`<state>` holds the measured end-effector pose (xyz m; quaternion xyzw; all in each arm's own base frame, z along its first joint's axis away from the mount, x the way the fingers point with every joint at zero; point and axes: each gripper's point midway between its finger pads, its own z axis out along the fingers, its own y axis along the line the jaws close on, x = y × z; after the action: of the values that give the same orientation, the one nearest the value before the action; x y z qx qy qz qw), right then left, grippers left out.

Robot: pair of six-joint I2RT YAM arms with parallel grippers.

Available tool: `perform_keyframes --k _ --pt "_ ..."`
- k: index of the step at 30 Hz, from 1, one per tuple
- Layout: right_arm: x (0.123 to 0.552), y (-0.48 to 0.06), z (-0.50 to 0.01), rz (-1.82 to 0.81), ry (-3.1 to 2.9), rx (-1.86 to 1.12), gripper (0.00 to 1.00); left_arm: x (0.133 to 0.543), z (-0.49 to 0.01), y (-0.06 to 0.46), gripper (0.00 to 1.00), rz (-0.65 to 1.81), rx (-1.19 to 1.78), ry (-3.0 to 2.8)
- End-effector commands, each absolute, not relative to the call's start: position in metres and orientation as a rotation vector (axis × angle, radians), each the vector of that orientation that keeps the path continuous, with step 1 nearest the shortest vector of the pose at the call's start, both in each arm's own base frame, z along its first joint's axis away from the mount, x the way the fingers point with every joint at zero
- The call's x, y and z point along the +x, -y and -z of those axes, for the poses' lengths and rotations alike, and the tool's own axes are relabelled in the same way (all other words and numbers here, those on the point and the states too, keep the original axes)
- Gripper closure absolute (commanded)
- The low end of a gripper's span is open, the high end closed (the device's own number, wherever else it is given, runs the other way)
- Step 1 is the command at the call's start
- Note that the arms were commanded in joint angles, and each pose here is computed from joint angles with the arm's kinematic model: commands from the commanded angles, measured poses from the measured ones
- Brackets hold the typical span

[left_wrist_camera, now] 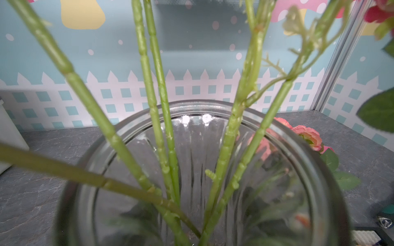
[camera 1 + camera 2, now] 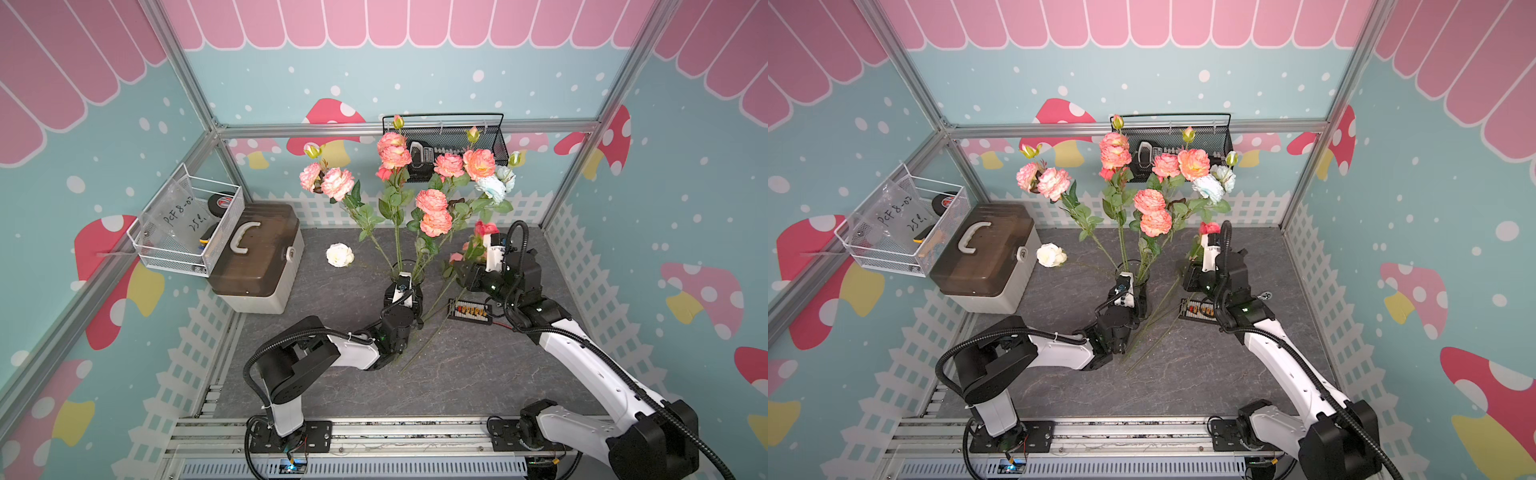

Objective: Pick out pink flowers from the vase
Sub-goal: Place the flower at the center of the board, then pick up the flower from the vase.

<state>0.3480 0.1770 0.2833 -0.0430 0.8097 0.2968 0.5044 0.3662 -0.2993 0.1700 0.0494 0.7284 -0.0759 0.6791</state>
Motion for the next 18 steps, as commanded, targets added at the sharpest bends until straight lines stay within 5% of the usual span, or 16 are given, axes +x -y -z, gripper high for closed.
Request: perform_keyframes --k 1,6,18 --pt "0.348 -0.173 -0.285 -0.585 -1.973 -0.186 0.55 0.354 -0.092 0.302 1.0 0.109 0.268 -1.834" --pt "0.357 -0.177 -0.288 -0.601 -1.99 -0.167 0.54 0.353 -0.093 0.3 1.0 0.109 0.261 -1.832" --pt "0.294 -0.292 -0.353 -0.907 -1.741 -0.819 0.59 0.353 -0.091 0.299 1.0 0.108 0.26 -1.837"
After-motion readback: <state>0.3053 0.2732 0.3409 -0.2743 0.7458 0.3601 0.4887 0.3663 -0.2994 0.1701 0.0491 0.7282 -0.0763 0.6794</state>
